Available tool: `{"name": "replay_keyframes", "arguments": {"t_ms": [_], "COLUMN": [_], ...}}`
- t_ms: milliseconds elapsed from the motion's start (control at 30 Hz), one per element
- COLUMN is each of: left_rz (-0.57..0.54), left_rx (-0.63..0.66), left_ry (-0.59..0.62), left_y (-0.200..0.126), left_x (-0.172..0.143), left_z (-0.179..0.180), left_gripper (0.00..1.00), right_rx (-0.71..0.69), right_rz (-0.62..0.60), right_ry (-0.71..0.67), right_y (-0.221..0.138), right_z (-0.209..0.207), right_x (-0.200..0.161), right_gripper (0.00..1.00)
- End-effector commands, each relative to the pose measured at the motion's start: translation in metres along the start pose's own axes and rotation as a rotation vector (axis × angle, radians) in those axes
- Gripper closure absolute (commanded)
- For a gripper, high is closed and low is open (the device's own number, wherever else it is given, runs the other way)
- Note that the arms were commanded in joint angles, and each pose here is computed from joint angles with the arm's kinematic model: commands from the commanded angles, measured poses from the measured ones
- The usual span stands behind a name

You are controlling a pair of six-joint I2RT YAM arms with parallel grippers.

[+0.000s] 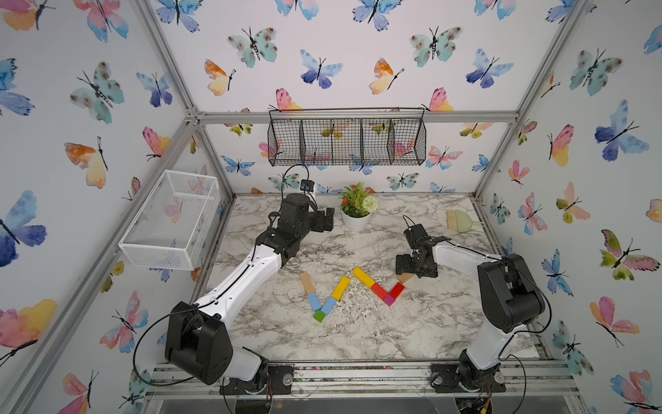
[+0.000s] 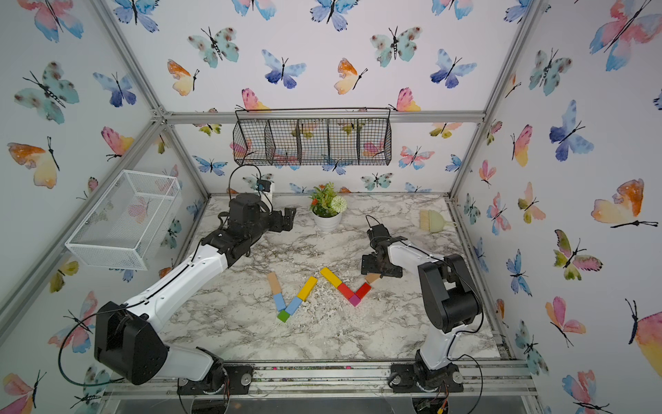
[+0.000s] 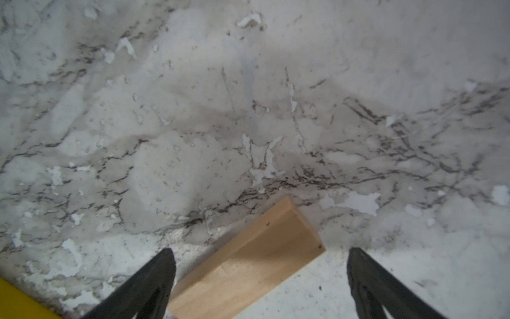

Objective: Assemble the letter v with building blocks
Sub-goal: Assemble the building block at the center of the board.

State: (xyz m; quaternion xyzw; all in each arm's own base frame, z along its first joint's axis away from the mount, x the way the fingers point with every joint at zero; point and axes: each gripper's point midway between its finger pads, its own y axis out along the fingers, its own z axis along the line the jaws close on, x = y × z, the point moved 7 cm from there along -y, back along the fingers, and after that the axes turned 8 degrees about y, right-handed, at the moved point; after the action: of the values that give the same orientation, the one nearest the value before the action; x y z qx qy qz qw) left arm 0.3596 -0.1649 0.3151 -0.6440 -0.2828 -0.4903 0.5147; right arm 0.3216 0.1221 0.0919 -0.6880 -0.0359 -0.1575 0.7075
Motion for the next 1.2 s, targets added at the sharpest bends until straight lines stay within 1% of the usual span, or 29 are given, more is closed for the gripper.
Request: {"name": "replay_keyframes", "arguments": {"t_ms": [0, 1167], "left_rz": [-0.021, -0.026], "left_rx": [-0.013, -0.023], "left_ry": [-0.01, -0.009], "left_y": [-0.002, -0.003], "left_x": [0.004, 0.006], "left_z": [0.001, 0.0], "left_gripper": [0.02, 0.01], "right_rx": [-0.015, -0.061], "right_rz": [0.0, 0.02], "right_ry": [-0.018, -0.046], "right_y": [0.005, 0.001], "right_z": [0.001, -0.01], "right_x": [-0.001, -0.013], "right_gripper": [0.01, 0.01]}}
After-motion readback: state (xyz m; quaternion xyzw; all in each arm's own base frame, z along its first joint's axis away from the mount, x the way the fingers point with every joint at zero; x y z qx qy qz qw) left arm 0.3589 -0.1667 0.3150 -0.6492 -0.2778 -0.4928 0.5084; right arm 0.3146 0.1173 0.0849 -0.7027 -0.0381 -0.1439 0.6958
